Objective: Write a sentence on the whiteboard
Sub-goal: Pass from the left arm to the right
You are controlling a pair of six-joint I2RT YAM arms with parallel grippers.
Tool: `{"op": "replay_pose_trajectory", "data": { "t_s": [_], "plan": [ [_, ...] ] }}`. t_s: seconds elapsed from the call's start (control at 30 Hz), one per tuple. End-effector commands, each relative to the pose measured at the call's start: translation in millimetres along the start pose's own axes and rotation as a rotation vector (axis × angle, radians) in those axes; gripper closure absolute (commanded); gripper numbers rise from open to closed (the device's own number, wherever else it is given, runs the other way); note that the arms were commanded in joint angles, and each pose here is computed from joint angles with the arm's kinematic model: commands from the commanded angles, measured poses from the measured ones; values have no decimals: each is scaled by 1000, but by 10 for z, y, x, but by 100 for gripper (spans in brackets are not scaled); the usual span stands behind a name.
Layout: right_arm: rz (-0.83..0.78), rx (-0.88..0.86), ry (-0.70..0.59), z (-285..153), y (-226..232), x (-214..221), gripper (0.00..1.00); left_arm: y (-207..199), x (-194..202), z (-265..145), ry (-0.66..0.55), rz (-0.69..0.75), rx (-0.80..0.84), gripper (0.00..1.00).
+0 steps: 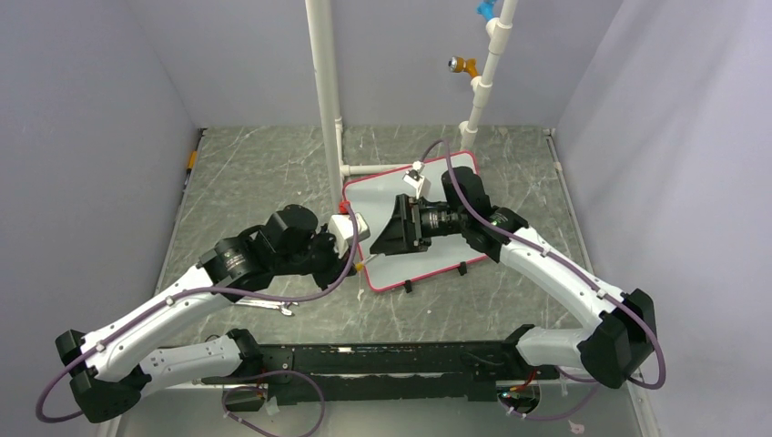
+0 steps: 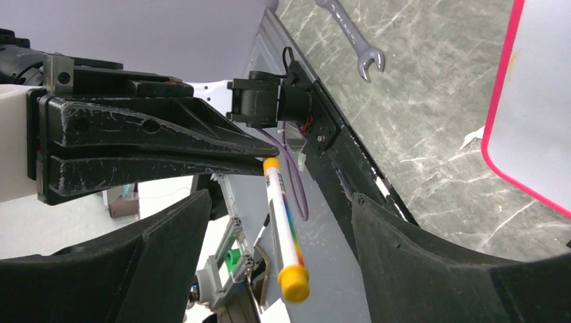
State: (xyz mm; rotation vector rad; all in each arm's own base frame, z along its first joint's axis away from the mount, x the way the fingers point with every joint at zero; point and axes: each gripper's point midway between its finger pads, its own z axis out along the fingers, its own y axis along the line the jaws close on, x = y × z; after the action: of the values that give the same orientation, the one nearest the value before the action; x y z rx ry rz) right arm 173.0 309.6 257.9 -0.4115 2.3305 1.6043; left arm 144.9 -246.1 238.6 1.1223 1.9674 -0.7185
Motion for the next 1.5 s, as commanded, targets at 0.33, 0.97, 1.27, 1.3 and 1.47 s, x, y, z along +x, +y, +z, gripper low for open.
{"op": "replay_pose_trajectory", "data": {
  "t_s": [0.33,0.97,1.27,1.3,1.47],
  "plan": [
    [-71,-92,48,141,261,24,50,-69,-319,-67,-74,100,37,100],
    [-80,-131,95,249,345,138,90,-59,-352,-64,-87,104,32,100],
    [-107,-123,69,217,385,114,100,-55,-343,-95,-86,73,18,58],
    [-117,-121,62,203,397,104,100,-65,-344,-108,-86,70,22,47],
    [-169,-112,23,96,473,78,100,-103,-385,-252,-112,58,24,30]
  ]
}}
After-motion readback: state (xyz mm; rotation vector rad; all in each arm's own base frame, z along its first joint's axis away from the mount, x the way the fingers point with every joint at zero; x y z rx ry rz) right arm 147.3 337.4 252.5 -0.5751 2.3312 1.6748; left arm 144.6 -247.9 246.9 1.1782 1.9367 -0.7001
